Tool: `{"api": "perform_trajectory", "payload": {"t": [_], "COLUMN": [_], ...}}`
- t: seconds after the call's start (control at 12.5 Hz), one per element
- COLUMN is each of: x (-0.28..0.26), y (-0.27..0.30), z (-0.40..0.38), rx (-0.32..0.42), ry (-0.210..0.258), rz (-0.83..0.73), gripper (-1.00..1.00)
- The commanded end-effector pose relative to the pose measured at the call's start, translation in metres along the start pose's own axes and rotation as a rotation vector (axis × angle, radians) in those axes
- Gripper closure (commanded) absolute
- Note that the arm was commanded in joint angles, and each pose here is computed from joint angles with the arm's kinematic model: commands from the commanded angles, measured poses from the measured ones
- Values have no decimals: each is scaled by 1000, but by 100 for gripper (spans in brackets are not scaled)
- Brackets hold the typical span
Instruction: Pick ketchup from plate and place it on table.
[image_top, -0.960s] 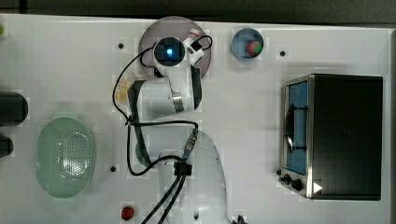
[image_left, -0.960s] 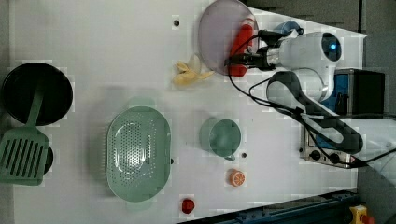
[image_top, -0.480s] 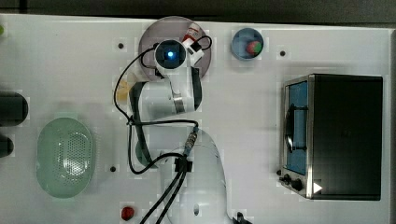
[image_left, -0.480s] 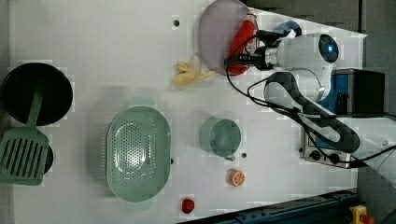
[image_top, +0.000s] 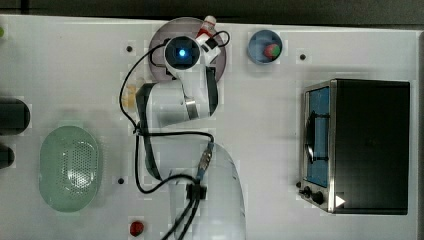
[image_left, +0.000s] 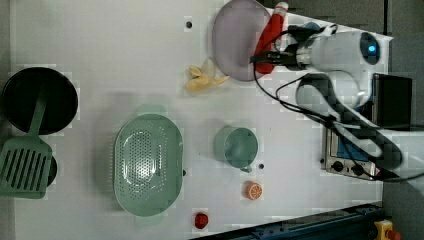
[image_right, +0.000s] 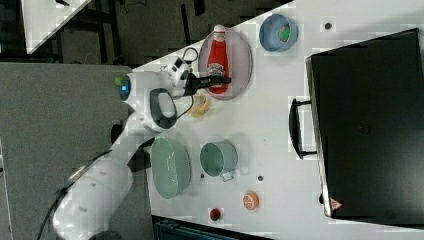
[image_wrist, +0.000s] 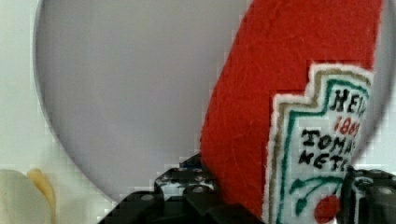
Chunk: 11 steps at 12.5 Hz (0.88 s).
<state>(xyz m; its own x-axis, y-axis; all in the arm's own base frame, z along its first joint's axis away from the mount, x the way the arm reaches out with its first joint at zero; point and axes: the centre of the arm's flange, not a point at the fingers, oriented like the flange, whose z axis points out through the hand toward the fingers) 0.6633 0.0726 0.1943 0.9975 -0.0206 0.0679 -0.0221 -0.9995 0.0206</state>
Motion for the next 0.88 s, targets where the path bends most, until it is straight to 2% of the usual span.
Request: {"api": "perform_trajectory", "payload": {"t": [0.08, 0.32, 0.48, 0.72, 0.88], "x": [21, -3, -27, -68, -94], "y": [27, 62, 84, 116, 131], "z": [-152, -216, -243, -250, -239], "rx": [-27, -63, -30, 6, -1], "ry": [113, 30, -43, -152, -186], "rz": [65, 139, 216, 309, 339], "gripper": [-21, -21, -21, -21, -21]}}
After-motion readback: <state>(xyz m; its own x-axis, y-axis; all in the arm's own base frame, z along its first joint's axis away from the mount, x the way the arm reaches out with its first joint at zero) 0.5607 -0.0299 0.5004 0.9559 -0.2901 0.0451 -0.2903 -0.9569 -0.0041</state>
